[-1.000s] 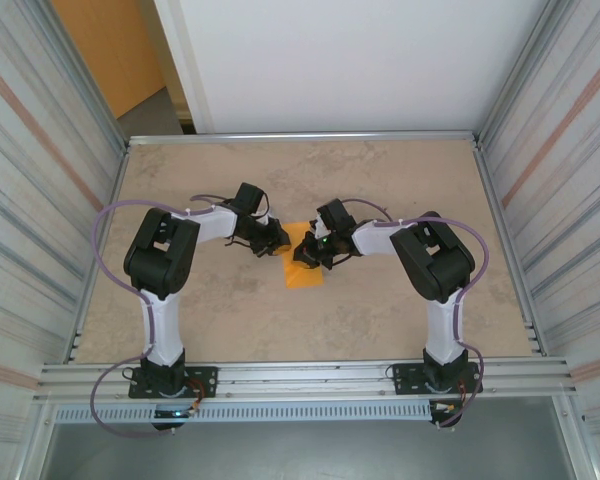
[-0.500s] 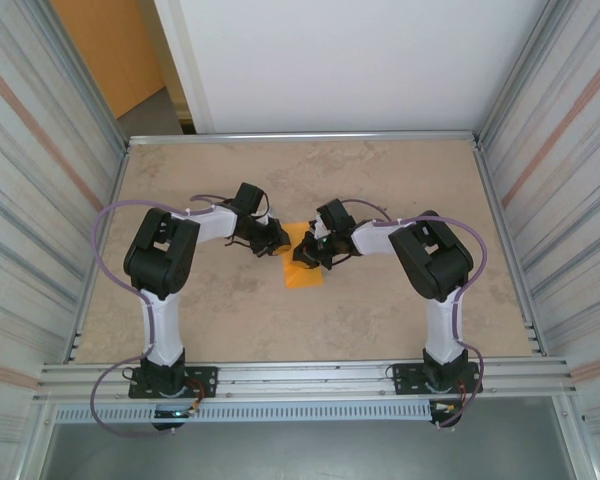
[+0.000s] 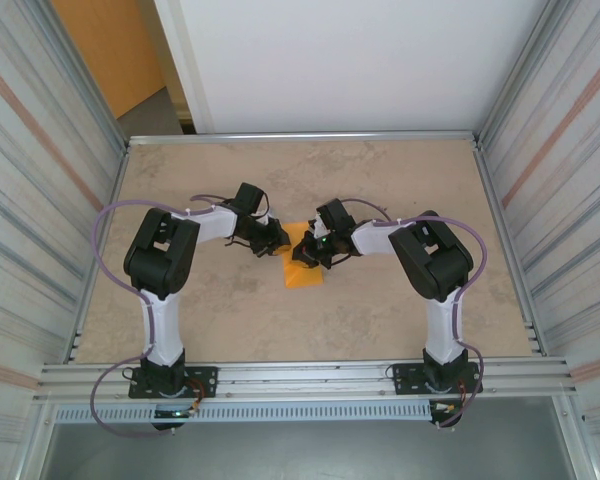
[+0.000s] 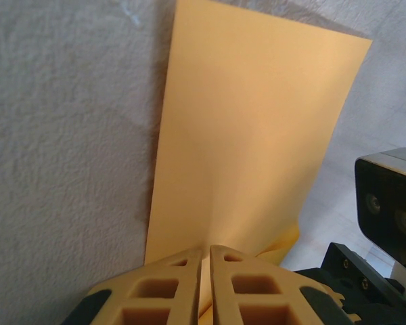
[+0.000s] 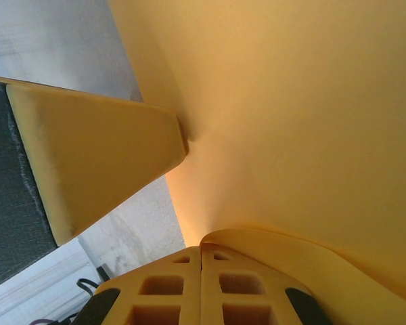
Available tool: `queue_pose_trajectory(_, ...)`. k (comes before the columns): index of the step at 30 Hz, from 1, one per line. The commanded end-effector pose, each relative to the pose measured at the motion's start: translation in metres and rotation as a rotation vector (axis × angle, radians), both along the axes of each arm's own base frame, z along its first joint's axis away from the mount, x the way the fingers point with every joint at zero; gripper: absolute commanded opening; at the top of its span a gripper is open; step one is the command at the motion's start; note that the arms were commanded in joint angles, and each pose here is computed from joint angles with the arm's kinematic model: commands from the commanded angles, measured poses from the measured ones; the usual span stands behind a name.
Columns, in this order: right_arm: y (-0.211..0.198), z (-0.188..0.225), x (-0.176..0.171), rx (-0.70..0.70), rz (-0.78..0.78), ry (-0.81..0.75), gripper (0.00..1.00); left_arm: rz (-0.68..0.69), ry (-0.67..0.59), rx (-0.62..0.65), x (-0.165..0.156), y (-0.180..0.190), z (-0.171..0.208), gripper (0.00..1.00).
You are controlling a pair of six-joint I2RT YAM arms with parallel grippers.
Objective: Fold a paper plane with a square sheet of paper (pick it up from the middle)
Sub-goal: Fold the triangle a second time at the center of the table.
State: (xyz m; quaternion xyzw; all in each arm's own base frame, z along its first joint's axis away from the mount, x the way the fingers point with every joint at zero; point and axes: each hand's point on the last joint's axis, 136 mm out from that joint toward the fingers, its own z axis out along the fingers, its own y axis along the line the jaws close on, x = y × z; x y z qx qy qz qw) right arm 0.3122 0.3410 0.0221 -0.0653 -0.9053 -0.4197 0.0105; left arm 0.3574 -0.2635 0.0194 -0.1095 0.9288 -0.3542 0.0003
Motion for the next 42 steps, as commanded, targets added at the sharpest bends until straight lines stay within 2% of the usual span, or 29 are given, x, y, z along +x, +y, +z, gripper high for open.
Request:
queue_pose_trajectory(1,0.002,-0.006,0.001,-0.008,0.006,0.005,0.01,-0.001,0.099,0.083,-0.024,0.017,-0.027,0.14)
queue_pose_trajectory(14,-0.005,-0.023,-0.006,-0.064,0.011,0.042,0.04,0.0,0.098,0.086,-0.025,0.018,-0.027,0.14)
queue_pose_trajectory(19,-0.01,-0.028,-0.01,-0.095,0.011,0.057,0.12,0.005,0.081,0.074,-0.019,0.016,-0.017,0.14)
queue_pose_trajectory(24,-0.011,-0.03,-0.013,-0.099,0.017,0.071,0.21,0.018,0.02,0.046,-0.002,0.016,0.013,0.16)
queue_pose_trajectory(31,-0.009,-0.028,-0.012,-0.094,0.022,0.072,0.28,0.075,-0.066,0.038,0.017,0.038,0.049,0.18)
queue_pose_trajectory(36,-0.01,-0.029,-0.014,-0.108,0.028,0.068,0.32,0.094,-0.093,0.029,0.016,0.05,0.056,0.19)
queue_pose_trajectory(39,-0.012,-0.03,-0.015,-0.123,0.027,0.059,0.39,0.094,-0.096,0.006,0.01,0.048,0.058,0.19)
queue_pose_trajectory(42,-0.014,-0.033,-0.017,-0.135,0.029,0.061,0.37,0.1,-0.098,-0.023,0.004,0.045,0.057,0.18)
